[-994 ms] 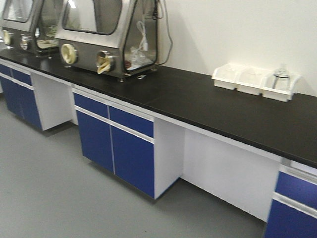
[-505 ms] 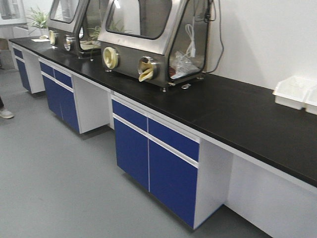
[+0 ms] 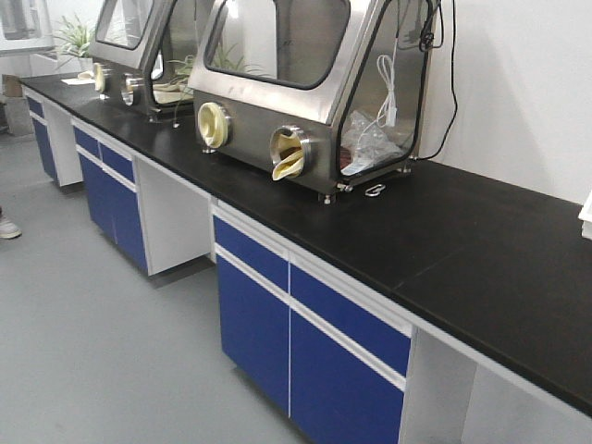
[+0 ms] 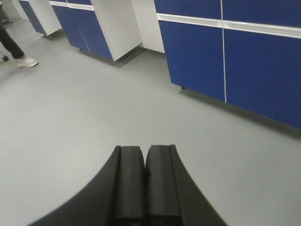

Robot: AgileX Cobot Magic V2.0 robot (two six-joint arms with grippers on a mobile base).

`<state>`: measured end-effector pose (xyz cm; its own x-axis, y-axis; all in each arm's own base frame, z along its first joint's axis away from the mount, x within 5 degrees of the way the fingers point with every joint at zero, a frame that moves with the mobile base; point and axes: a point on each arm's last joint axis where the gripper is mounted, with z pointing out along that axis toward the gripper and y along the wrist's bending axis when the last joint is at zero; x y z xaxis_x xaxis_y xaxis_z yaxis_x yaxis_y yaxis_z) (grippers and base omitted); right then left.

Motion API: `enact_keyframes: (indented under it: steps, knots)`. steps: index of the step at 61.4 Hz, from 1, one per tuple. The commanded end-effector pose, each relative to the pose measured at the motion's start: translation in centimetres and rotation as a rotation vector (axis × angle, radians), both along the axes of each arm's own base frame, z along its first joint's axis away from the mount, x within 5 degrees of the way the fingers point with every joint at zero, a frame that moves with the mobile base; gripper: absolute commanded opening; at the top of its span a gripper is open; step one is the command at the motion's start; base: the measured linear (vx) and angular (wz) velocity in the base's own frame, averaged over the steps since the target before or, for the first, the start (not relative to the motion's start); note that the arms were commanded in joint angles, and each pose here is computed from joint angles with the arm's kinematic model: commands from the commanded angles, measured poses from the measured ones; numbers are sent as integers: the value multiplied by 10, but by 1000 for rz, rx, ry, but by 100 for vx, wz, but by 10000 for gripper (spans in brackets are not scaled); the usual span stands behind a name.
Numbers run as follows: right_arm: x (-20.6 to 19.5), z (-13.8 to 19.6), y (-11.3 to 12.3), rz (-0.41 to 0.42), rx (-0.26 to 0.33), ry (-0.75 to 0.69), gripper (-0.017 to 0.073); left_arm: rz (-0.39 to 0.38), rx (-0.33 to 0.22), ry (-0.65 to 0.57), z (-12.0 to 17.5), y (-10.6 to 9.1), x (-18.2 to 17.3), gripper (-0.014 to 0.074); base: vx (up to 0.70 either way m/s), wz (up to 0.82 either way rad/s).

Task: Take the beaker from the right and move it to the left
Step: 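Drive the base along the benches holding the beaker in the right gripper, then turn the base to face the white glassware trays beside the sink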

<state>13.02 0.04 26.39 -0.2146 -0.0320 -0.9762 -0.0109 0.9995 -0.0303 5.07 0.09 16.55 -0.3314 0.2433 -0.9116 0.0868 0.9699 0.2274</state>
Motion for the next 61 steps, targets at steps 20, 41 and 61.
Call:
enact_keyframes:
  steps: [20,41,61]
  knots:
    - [2,17,3,35,-7,-109,-3,-11,-3,-64,1,-1,2,-6,43,-29]
    - [2,17,3,35,-7,-109,-3,-11,-3,-64,1,-1,2,-6,33,-53]
    - [2,17,3,35,-7,-109,-3,-11,-3,-64,1,-1,2,-6,20,-74]
